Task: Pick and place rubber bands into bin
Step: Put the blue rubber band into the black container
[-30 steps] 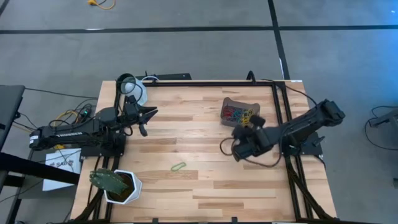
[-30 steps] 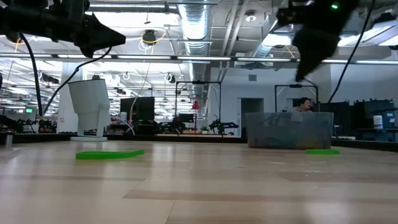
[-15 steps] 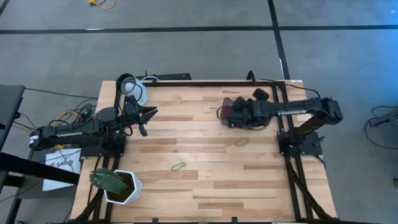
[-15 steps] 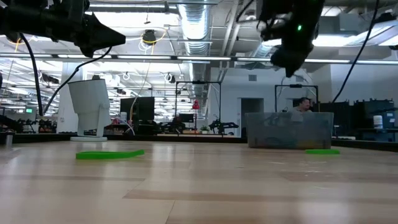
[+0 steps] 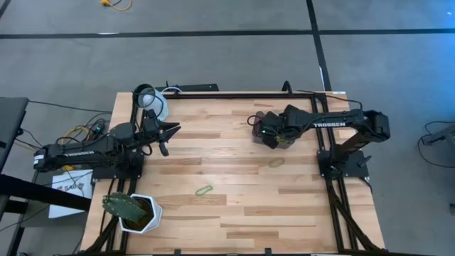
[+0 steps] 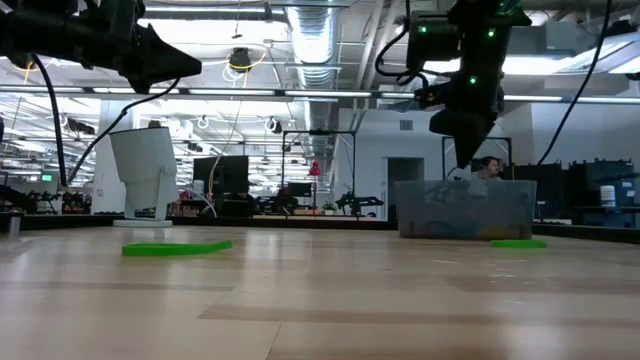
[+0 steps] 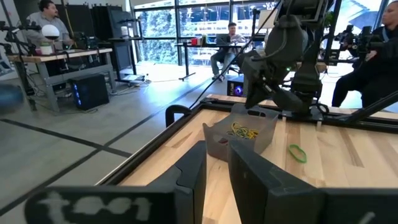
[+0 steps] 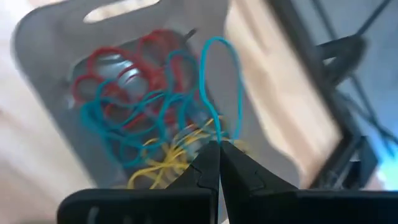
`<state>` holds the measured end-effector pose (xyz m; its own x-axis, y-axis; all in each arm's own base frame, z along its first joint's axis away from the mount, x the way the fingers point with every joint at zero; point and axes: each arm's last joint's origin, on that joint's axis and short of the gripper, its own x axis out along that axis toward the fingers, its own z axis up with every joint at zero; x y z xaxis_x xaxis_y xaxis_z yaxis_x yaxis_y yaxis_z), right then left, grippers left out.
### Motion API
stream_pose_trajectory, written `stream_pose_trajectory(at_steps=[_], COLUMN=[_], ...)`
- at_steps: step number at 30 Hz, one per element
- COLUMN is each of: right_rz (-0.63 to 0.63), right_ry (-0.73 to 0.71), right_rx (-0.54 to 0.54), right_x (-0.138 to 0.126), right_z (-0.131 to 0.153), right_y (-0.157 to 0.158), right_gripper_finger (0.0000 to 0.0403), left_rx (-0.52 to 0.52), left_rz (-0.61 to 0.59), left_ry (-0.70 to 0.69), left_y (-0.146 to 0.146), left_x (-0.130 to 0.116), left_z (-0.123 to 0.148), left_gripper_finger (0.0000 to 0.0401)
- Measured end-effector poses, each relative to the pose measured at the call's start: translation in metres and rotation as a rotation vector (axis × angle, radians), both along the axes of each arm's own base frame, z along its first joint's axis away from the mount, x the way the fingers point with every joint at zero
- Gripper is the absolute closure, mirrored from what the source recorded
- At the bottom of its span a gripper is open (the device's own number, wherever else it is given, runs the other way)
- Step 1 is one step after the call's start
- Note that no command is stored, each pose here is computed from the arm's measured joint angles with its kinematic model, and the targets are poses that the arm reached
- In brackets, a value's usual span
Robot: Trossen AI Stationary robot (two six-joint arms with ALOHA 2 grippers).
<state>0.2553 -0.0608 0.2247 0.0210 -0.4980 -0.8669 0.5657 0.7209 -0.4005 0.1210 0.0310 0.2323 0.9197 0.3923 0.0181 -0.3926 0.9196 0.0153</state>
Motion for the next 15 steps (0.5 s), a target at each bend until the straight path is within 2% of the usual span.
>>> stream_pose_trajectory(at_steps=[6,15], right_rz=[0.031,0.036], right_ry=[-0.019,-0.036], right_rx=[0.119,0.102], right_x=[0.001,0.003], right_z=[-0.003,-0.003], right_y=[0.007,0.008], right_gripper_finger=[0.0402,0.04], left_rx=[-0.003,-0.006], left_rz=[0.0,0.0], left_ry=[-0.002,-0.005], left_y=[0.0,0.0], left_x=[0.0,0.0], left_z=[0.0,0.0], left_gripper_finger=[0.0346,0.0346])
